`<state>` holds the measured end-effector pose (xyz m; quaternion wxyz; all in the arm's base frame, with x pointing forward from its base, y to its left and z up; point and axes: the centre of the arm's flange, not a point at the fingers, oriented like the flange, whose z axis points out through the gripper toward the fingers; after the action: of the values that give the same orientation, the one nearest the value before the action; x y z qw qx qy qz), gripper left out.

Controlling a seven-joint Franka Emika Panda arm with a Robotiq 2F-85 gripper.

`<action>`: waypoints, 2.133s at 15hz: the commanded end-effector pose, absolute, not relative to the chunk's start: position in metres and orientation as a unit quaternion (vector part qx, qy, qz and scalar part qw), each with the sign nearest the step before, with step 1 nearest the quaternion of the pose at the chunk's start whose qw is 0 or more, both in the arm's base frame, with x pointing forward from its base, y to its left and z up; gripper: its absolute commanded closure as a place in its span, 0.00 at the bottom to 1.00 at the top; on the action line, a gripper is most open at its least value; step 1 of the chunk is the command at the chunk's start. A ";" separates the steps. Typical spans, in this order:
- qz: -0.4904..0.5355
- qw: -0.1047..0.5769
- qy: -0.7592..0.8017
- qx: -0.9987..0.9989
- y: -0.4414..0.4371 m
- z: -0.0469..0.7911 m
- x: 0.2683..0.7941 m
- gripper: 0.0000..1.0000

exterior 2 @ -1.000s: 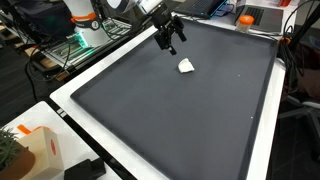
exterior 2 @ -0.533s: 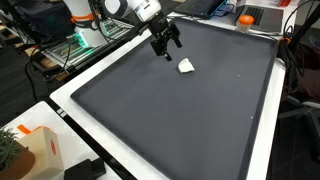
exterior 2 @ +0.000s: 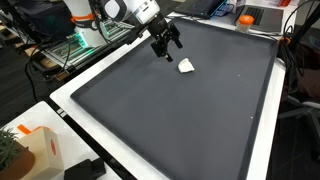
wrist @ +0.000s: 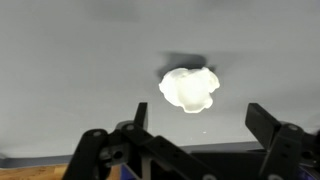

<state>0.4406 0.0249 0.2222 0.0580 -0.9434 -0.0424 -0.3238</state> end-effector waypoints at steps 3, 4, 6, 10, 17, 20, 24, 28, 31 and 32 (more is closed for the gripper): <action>-0.358 0.072 -0.050 -0.930 0.018 0.220 0.435 0.00; -0.360 0.074 -0.049 -0.929 0.018 0.220 0.435 0.00; -0.365 0.077 -0.048 -0.927 0.018 0.219 0.435 0.00; -0.375 0.080 -0.048 -0.922 0.018 0.217 0.435 0.00; -0.384 0.091 -0.042 -0.918 0.017 0.212 0.433 0.00; -0.379 0.097 -0.046 -0.919 0.014 0.230 0.433 0.00; -0.298 0.134 -0.058 -0.943 0.013 0.290 0.443 0.00; -0.211 0.064 -0.046 -0.974 0.040 0.321 0.458 0.00; -0.145 0.010 -0.036 -0.989 0.066 0.318 0.471 0.00; -0.134 0.002 -0.028 -0.991 0.074 0.315 0.474 0.00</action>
<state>0.4486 0.0804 0.2442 0.0158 -0.9811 -0.0328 -0.1901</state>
